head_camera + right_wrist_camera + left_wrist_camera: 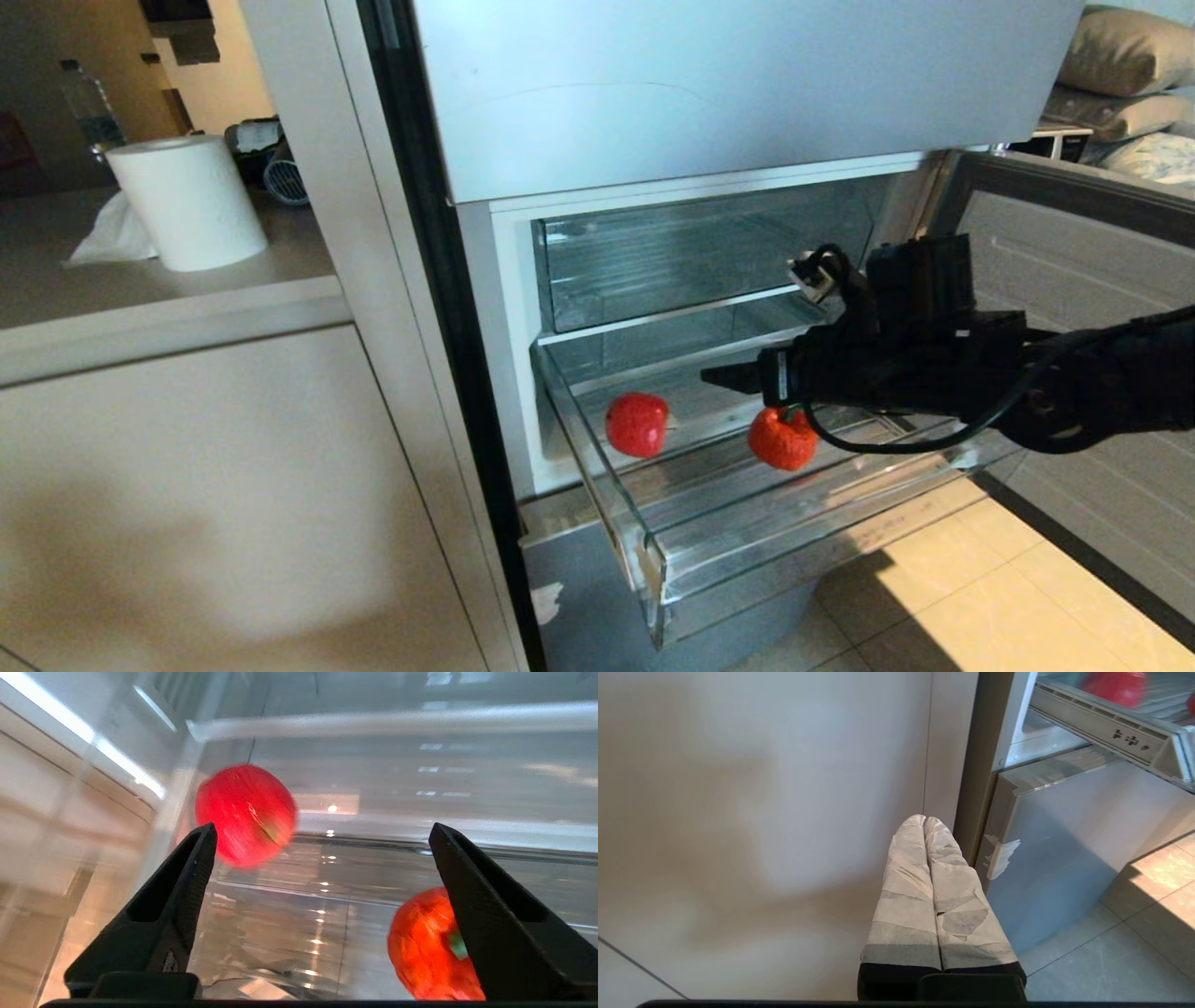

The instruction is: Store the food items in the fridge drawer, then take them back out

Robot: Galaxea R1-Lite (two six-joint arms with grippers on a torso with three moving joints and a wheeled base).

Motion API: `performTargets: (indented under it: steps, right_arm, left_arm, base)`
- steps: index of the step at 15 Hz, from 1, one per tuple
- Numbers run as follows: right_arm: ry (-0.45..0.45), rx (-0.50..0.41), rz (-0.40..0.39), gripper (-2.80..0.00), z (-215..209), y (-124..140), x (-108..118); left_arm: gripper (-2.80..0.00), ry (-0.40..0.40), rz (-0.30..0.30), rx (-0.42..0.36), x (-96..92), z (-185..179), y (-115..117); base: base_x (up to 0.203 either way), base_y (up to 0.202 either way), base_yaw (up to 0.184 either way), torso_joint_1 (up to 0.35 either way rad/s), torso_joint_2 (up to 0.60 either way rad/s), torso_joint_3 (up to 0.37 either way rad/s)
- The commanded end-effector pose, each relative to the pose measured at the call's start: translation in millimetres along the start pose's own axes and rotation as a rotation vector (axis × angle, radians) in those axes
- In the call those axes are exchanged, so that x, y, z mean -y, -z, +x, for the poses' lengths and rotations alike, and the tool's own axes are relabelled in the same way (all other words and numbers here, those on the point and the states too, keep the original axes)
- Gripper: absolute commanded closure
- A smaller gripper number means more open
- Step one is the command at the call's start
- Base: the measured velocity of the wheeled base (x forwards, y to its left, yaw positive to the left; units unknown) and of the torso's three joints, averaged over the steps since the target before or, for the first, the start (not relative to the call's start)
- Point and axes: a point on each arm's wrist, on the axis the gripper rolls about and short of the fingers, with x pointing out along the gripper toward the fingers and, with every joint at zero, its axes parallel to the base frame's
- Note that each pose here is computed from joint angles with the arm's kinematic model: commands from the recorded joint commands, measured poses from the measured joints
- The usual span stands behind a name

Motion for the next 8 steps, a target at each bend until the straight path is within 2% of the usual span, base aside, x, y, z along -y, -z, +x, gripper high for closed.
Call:
performTargets:
  steps: [1,3,5,8]
  right_arm:
    - [-0.008,0.091,-0.021,0.00,-43.8,-19.6,-13.9]
    - [-0.006,0.152,-0.034,0.00,-85.5,-25.8,-24.9]
    - [0.004,0.184,-0.042,0.00,-138.8,-18.8,-37.9]
    - [0.004,0.105,-0.030,0.00,-197.1,27.6,-50.4]
  left_arm:
    - [0.00,0.000,0.000,-0.003,0.0,0.2,0.3]
    - [0.00,0.000,0.000,-0.003,0.0,0.2,0.3]
    - [0.00,0.000,0.000,-0.003,0.0,0.2,0.3]
    - [0.00,0.000,0.000,-0.003,0.0,0.2,0.3]
  base:
    - [0.000,0.000,0.000,0.000,0.00,0.000]
    - [0.000,0.000,0.000,0.000,0.00,0.000]
    - [0.000,0.000,0.000,0.000,0.00,0.000]
    - [0.000,0.000,0.000,0.000,0.00,0.000]
